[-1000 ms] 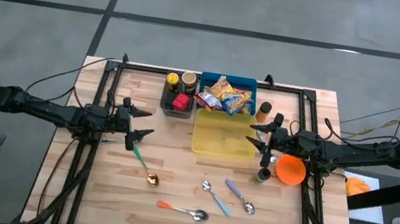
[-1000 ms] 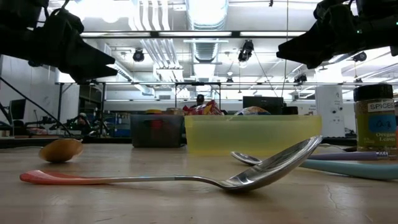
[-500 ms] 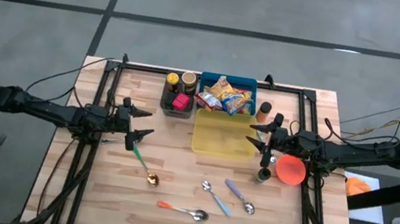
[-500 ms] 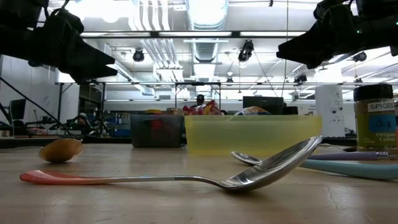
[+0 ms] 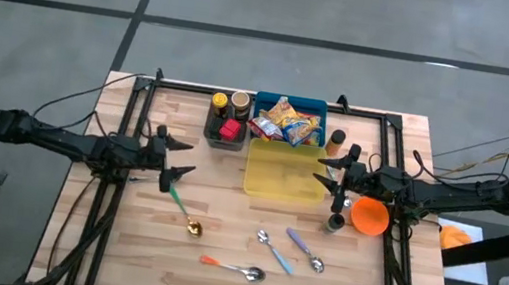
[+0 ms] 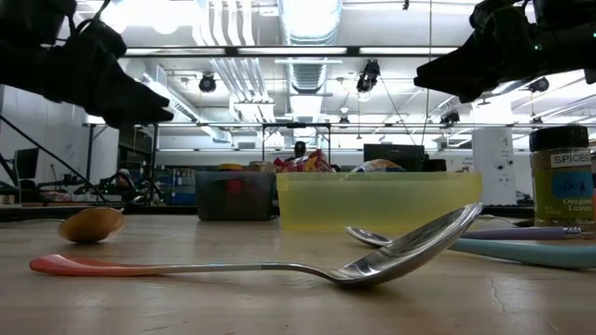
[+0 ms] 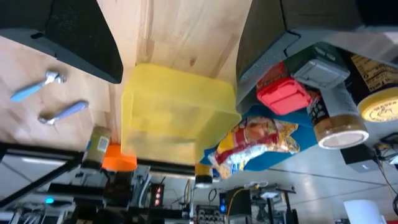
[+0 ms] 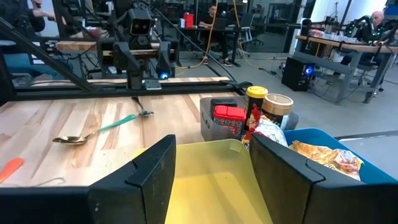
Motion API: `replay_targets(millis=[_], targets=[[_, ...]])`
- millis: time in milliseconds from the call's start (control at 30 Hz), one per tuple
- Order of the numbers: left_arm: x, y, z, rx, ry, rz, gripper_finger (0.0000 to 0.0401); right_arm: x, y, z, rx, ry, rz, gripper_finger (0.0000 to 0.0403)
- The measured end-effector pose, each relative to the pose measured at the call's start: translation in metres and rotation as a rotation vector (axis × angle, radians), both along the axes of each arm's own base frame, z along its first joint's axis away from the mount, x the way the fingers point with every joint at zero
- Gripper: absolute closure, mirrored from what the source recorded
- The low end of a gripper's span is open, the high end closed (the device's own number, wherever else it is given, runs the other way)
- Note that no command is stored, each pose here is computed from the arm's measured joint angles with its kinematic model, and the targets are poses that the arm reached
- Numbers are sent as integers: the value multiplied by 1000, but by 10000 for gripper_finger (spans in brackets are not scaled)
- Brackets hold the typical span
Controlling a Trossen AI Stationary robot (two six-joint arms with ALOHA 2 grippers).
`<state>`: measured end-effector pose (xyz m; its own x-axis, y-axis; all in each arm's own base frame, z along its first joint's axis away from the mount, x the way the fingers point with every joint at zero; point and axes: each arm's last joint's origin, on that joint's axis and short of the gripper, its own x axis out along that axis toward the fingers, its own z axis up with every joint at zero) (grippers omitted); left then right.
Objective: Pick & Place Food Item
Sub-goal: Put the top black spice bottle into the black bin
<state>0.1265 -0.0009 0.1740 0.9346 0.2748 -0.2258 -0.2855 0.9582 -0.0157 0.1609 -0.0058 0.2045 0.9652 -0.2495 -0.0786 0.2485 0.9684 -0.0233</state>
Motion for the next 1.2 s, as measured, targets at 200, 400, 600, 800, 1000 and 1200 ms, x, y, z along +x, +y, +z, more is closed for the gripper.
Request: replay_targets(millis=[200, 400, 600, 800, 1000, 1200], targets=[[-2, 0, -7, 6, 71, 0, 85, 0, 0, 0, 2, -2, 0, 199], [-4, 0, -13, 13, 149, 0, 85, 0, 0, 2, 6, -17, 0, 199], [-7, 1, -19, 19, 215, 0, 85, 0, -1, 1, 261, -77, -53, 199], [-9, 1, -23, 23, 257, 0, 85, 6, -3, 35, 269, 19, -150, 199], [-10, 1, -24, 24, 274, 0, 84, 3, -11, 78, 361, 316, -406, 199], [-10, 1, -25, 25, 281, 0, 84, -2, -41, 111, 482, 567, -720, 199]])
